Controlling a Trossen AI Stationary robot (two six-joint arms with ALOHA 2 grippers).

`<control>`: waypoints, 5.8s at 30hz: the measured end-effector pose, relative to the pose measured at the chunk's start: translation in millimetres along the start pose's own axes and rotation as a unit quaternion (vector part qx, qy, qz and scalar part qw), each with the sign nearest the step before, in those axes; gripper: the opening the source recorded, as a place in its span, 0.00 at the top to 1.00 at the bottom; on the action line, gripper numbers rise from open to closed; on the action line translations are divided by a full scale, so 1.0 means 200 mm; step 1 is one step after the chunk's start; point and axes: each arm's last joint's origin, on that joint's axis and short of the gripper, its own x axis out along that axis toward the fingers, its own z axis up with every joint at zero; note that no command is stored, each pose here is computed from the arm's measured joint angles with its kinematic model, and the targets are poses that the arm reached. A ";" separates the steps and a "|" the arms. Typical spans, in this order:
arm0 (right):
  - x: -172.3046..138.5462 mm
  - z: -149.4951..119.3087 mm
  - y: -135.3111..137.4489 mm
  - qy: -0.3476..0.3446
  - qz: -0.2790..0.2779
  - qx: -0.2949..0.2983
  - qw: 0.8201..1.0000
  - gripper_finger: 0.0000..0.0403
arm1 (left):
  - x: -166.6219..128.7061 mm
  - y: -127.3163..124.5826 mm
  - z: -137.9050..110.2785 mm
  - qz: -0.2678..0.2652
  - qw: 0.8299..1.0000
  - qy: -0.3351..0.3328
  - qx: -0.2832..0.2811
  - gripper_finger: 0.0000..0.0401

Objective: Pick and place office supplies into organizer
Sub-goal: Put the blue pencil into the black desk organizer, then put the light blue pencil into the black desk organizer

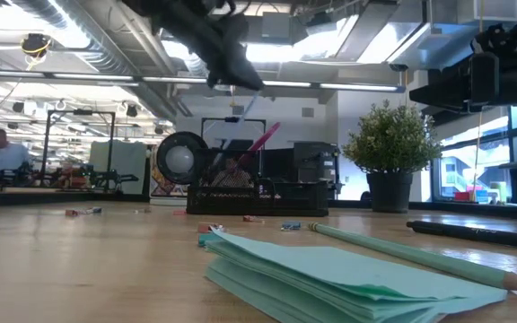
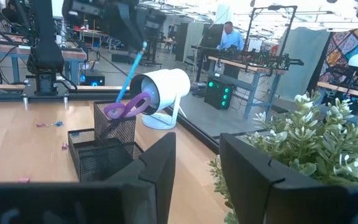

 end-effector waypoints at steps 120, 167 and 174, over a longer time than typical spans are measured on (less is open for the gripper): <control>0.00 0.00 0.00 0.003 0.001 0.000 1.000 0.68 | 0.45 -1.10 -0.47 -0.079 0.944 0.197 -0.253 0.75; 0.00 -0.01 0.01 0.010 0.023 0.021 0.999 0.68 | 0.51 -1.19 -0.23 0.133 0.864 0.283 -0.394 0.99; 0.00 -0.01 0.01 0.010 0.024 0.020 0.999 0.68 | 0.52 -1.20 -0.24 0.124 0.849 0.302 -0.416 0.99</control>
